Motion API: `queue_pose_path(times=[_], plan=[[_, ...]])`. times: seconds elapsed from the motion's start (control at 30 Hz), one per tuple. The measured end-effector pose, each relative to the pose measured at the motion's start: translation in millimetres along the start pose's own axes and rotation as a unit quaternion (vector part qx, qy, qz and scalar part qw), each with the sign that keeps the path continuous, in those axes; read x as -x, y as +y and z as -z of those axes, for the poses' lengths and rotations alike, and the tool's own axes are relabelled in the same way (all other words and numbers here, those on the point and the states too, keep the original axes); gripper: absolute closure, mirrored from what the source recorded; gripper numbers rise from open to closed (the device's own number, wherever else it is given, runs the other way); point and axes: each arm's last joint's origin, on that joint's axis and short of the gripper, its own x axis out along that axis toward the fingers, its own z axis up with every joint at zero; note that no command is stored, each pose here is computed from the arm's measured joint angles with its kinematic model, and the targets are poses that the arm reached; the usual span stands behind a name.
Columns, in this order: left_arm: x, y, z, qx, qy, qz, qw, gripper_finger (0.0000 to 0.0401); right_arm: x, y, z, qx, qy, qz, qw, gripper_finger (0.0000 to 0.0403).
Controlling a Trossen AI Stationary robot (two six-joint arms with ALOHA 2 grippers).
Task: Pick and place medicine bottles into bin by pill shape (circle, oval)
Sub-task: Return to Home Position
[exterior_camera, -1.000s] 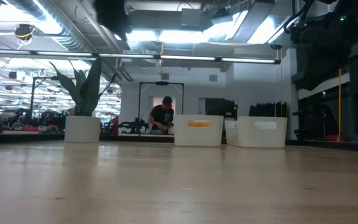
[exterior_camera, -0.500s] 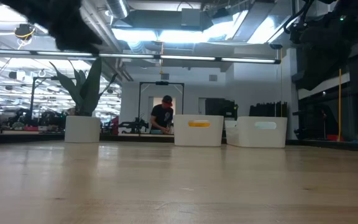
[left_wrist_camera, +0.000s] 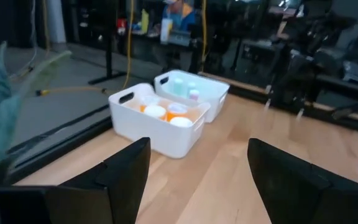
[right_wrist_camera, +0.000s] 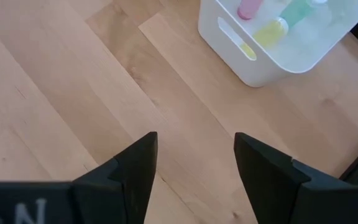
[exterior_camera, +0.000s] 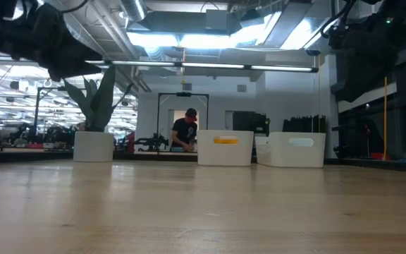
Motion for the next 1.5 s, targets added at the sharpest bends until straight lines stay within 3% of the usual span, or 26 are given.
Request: queue_pose_path(times=[0.3,0.43,0.6,0.67,0.77,0.83,1.07,1.17,1.3,1.4,1.5], plan=[[-12,1,37,0.004,-0.042,0.046,0.998,0.0141,0,0,0,0.0,0.0,0.0,1.0,0.0187],[-12,1,38,0.003,-0.041,0.045,0.998,0.0141,0,0,0,0.002,0.0,0.0,1.0,0.0187],[-12,1,39,0.004,-0.035,0.044,0.998,0.0141,0,0,0,0.071,0.0,0.0,0.997,0.0187],[-12,1,39,0.005,-0.034,0.044,0.998,0.0141,0,0,0,0.062,-0.001,0.0,0.998,0.0187],[-12,1,39,-0.004,-0.035,0.044,0.998,0.0141,1,1,-5,0.019,-0.043,0.012,0.999,0.0187],[-12,1,39,-0.005,-0.035,0.044,0.998,0.0141,3,1,-7,0.033,-0.069,0.015,0.997,0.0187],[-12,1,39,-0.005,-0.035,0.043,0.998,0.0141,-4,1,15,0.058,-0.156,-0.08,0.983,0.0187],[-12,1,39,-0.005,-0.035,0.043,0.998,0.0141,-8,0,27,0.059,-0.204,-0.167,0.963,0.0187],[-12,1,39,-0.005,-0.035,0.043,0.998,0.0141,-9,-3,39,0.083,-0.296,-0.3,0.903,0.0187],[-12,1,39,-0.005,-0.035,0.043,0.998,0.0141,-10,-9,49,0.105,-0.362,-0.355,0.855,0.0187],[-12,2,39,-0.005,-0.035,0.043,0.998,0.0141,-13,-16,60,0.12,-0.392,-0.385,0.827,0.0187]])
